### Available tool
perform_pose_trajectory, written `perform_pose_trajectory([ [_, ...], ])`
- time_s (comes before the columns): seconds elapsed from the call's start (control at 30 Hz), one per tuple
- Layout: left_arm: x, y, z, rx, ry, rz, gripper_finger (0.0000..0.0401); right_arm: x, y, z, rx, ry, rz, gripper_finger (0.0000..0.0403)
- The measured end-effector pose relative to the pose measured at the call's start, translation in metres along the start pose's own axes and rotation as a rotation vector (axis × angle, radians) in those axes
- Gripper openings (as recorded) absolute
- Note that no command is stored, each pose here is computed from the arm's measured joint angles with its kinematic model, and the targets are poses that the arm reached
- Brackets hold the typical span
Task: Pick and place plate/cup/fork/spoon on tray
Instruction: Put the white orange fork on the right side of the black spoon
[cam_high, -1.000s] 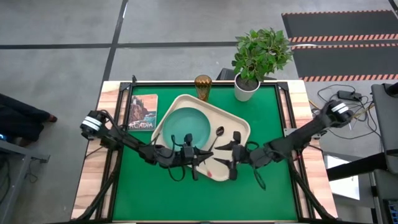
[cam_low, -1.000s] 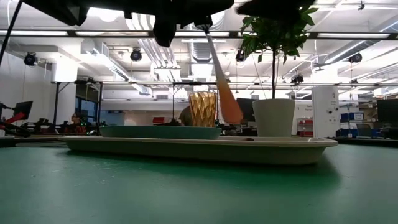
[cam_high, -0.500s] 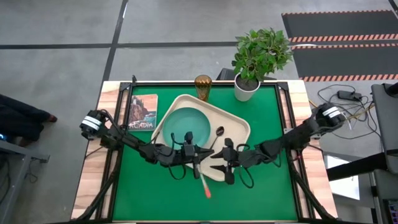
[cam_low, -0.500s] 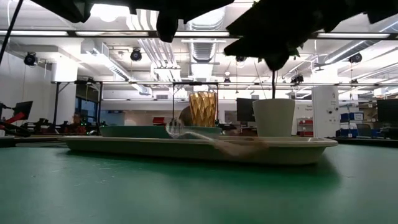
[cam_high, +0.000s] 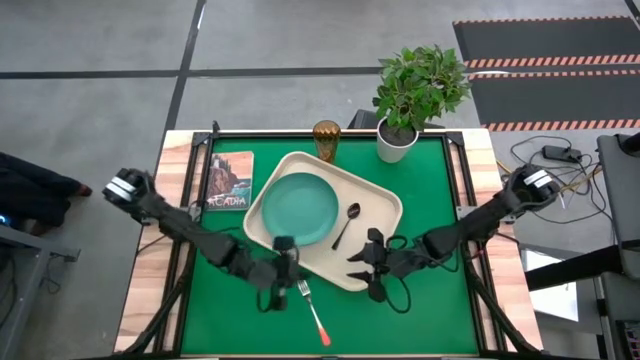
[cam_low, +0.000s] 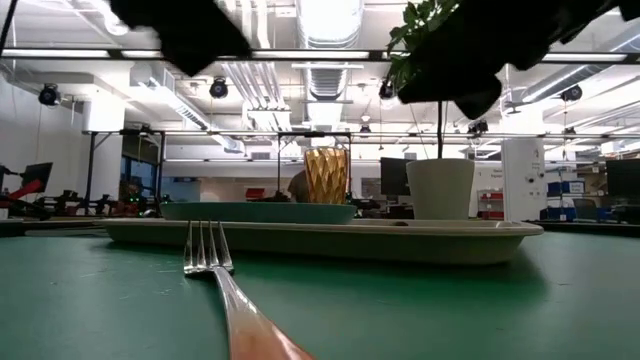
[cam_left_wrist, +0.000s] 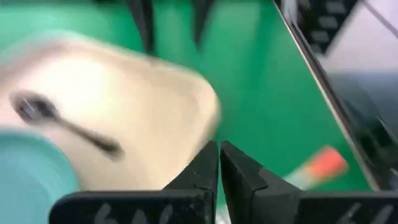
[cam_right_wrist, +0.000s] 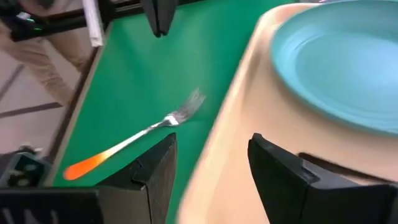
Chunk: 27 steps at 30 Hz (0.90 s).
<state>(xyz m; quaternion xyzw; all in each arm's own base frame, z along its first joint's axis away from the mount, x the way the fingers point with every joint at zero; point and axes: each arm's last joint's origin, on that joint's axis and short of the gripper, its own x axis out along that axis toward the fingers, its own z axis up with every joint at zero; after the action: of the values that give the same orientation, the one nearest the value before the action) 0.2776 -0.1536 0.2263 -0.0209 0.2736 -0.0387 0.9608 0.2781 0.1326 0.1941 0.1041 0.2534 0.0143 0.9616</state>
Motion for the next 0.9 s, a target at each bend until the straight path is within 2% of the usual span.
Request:
perform_pose_trajectory([
  [0.13, -0.009, -0.02, -0.02, -0.003, 0.089, -0.049, 0.0, -0.002, 0.007, -0.002, 0.029, -0.002, 0.03, 0.018],
  [0.27, 0.002, -0.035, -0.03, 0.031, 0.079, -0.071, 0.0, -0.005, 0.013, -0.005, 0.023, 0.001, 0.045, 0.0169],
  [0.4, 0.019, -0.046, -0.027, 0.069, 0.041, -0.104, 0.0006, -0.008, 0.02, -0.003, 0.014, 0.002, 0.068, 0.0157],
  [0.5, 0.033, -0.051, -0.025, 0.124, 0.077, -0.123, 0.0038, -0.009, 0.022, -0.003, 0.007, 0.004, 0.072, 0.0149],
  [0.73, 0.059, -0.056, -0.035, 0.285, 0.144, -0.124, 0.0157, -0.016, 0.023, -0.007, -0.018, 0.052, 0.064, 0.0135],
  [0.8, 0.064, -0.055, -0.04, 0.319, 0.16, -0.12, 0.0176, -0.017, 0.023, -0.007, -0.02, 0.055, 0.062, 0.0132],
  [0.9, 0.068, -0.051, -0.045, 0.33, 0.181, -0.112, 0.0183, -0.019, 0.024, -0.006, -0.022, 0.053, 0.067, 0.0129],
])
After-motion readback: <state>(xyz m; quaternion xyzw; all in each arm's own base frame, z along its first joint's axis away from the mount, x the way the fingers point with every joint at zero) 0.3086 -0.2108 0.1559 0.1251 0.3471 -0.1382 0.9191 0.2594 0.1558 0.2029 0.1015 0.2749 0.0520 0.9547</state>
